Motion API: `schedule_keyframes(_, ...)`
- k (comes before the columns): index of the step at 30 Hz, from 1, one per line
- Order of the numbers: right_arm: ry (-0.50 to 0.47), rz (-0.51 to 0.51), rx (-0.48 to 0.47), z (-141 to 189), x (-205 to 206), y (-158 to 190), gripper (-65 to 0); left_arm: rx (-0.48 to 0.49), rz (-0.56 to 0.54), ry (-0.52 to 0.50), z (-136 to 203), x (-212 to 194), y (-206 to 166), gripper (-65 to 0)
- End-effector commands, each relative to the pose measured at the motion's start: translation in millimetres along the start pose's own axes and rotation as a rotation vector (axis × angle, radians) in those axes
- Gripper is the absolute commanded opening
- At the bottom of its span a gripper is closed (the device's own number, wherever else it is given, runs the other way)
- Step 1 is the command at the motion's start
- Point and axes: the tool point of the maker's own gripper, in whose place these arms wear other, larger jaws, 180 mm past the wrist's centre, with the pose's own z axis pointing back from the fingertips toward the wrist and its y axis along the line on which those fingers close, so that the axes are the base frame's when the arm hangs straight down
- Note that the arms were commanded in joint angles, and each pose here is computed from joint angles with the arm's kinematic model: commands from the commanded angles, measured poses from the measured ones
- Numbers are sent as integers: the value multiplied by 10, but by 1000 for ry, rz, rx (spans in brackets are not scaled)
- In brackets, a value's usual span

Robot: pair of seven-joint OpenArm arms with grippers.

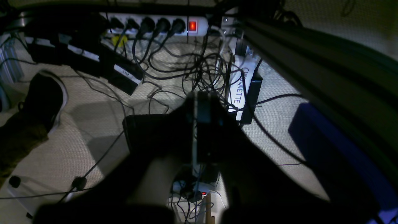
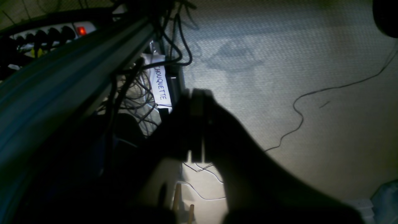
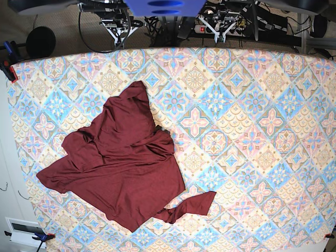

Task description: Layout the t-shirt on the table in an organized manner, then fold the t-shirt properly

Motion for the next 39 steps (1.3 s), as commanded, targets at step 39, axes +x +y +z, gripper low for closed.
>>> schedule_keyframes(39, -4, 48, -121, 217, -641, -806, -650, 115, -67, 10, 241, -530, 808, -650)
